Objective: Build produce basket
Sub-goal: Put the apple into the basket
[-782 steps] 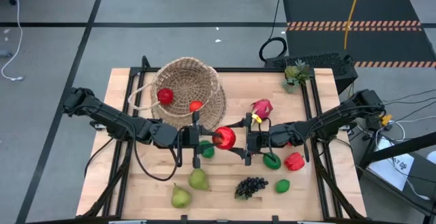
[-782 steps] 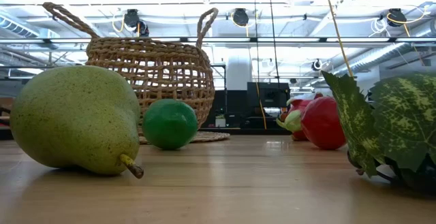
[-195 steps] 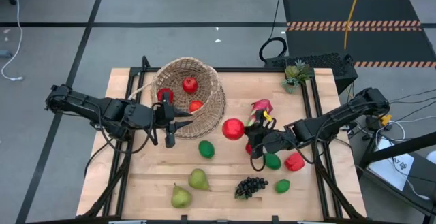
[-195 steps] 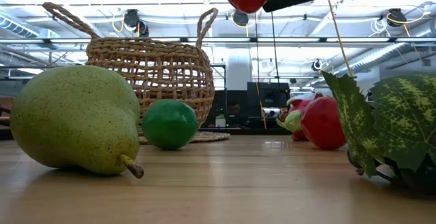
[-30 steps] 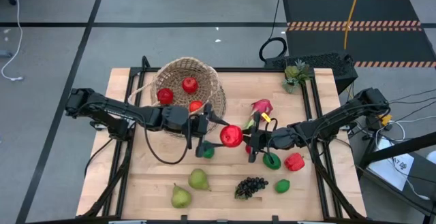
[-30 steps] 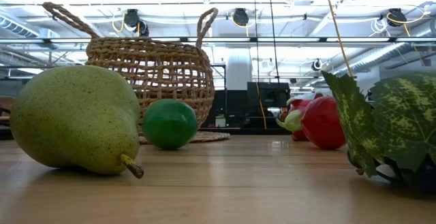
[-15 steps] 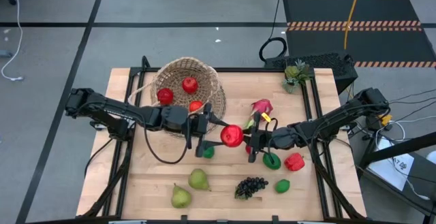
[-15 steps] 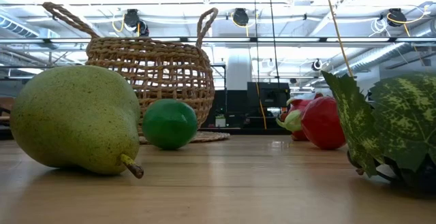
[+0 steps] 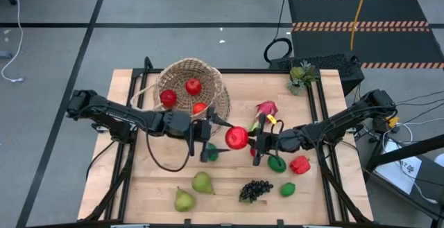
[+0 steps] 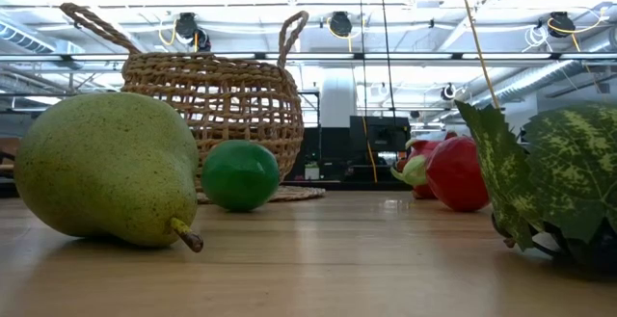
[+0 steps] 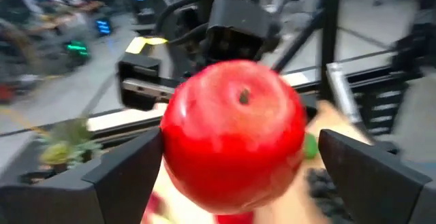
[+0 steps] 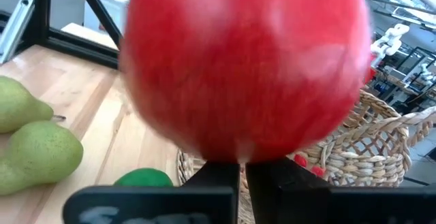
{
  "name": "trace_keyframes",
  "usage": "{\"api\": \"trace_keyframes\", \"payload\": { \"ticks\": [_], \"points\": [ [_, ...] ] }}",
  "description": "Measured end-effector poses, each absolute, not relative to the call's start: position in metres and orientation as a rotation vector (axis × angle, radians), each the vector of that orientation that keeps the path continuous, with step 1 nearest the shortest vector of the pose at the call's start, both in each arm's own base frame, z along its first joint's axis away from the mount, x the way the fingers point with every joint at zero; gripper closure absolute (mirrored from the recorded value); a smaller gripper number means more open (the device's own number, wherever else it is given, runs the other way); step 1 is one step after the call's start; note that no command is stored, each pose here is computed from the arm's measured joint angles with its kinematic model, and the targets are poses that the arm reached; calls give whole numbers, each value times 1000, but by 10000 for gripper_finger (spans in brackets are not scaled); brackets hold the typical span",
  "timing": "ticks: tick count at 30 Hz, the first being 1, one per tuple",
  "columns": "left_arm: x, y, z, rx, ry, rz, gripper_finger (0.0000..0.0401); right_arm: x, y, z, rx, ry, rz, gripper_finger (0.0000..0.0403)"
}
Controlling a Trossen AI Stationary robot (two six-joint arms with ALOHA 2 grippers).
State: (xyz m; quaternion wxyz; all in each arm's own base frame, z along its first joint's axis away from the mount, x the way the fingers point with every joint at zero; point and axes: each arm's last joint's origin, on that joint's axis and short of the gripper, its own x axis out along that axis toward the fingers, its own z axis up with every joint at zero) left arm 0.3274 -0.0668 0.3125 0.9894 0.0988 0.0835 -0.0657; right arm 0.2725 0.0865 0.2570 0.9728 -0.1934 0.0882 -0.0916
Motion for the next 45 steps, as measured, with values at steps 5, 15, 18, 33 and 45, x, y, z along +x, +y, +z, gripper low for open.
{"api": "trace_keyframes", "payload": {
  "ticks": [5, 15, 18, 33, 45],
  "points": [
    [338, -69, 303, 259, 162, -52, 3, 273, 86, 259, -363, 159, -196, 398],
    [337, -70, 305, 291, 139, -58, 4, 273, 86, 261, -358, 149, -196, 398],
    [337, -70, 306, 300, 136, -59, 4, 273, 86, 261, -359, 150, -195, 398],
    [337, -70, 306, 319, 124, -85, 55, 273, 87, 261, -365, 142, -193, 398],
    [337, -71, 306, 314, 124, -99, 49, 269, 93, 266, -340, 113, -187, 234]
  ]
}}
